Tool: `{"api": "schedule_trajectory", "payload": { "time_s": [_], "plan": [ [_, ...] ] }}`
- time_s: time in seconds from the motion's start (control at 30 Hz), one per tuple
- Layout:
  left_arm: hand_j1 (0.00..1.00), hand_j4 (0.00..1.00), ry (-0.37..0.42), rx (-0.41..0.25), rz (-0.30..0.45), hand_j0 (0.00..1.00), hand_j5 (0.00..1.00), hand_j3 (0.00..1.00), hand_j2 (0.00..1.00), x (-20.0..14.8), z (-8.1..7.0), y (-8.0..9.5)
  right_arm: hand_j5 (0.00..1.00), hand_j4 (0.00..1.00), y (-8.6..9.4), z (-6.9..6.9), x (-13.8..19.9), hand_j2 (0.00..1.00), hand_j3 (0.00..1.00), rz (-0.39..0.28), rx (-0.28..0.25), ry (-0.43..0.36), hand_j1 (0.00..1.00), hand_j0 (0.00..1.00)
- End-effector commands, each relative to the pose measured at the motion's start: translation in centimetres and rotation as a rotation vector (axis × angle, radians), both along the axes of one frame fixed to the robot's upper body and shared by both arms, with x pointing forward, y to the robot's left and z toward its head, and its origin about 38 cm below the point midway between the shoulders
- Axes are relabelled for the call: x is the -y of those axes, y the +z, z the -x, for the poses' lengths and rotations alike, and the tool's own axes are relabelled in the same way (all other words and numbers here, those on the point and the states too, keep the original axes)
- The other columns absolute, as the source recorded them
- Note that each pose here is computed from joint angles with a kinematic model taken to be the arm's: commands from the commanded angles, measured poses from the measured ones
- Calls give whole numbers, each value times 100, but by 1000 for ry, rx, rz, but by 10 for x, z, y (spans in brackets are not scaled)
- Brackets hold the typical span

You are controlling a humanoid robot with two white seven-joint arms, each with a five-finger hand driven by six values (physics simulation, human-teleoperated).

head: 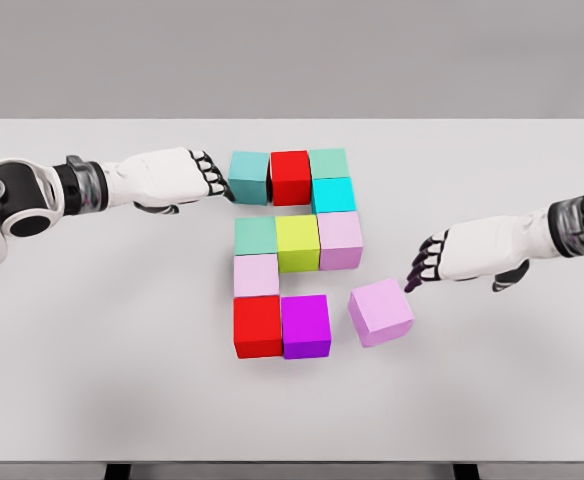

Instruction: Assemble the squares on the desktop into the number 2

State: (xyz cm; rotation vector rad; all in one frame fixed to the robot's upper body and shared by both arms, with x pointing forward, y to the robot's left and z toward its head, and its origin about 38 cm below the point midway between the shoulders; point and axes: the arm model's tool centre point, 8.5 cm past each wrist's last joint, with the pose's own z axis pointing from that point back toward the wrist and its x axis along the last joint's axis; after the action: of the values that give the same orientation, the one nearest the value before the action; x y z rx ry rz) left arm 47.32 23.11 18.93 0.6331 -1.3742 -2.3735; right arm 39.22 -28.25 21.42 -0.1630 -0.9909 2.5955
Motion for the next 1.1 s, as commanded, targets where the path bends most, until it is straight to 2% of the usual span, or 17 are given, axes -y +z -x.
{"api": "schedule_trajectory", "payload": {
  "time_s": [0.0,0.23,0.33,0.4,0.6,0.87,1.0,1.07],
  "plan": [
    [83,83,-4,3,7,83,83,83,83,2,1,2,97,97,1,1,0,97,97,-3,1,-1,97,97],
    [84,84,-6,3,8,84,84,84,84,3,1,2,97,97,5,9,22,97,97,22,2,-39,97,97],
    [84,84,-2,2,7,84,84,84,84,1,1,1,97,97,2,29,7,97,97,14,-17,31,97,97],
    [84,84,17,5,9,84,84,84,84,-5,-3,3,97,97,0,35,6,97,97,12,-26,43,97,97],
    [84,84,80,-27,-11,84,84,84,84,-23,-13,-7,97,97,0,36,10,97,97,15,-28,33,97,97],
    [85,85,88,-30,-10,85,85,85,85,-15,-22,-8,97,97,3,32,8,97,97,11,-16,32,97,97],
    [85,85,75,-30,-2,85,85,85,85,-7,-22,-9,97,97,-4,15,7,97,97,9,-19,4,97,97],
    [85,85,71,-33,0,85,85,85,85,-4,-22,-10,97,97,-5,14,7,97,97,7,-18,2,97,97]
  ]
}}
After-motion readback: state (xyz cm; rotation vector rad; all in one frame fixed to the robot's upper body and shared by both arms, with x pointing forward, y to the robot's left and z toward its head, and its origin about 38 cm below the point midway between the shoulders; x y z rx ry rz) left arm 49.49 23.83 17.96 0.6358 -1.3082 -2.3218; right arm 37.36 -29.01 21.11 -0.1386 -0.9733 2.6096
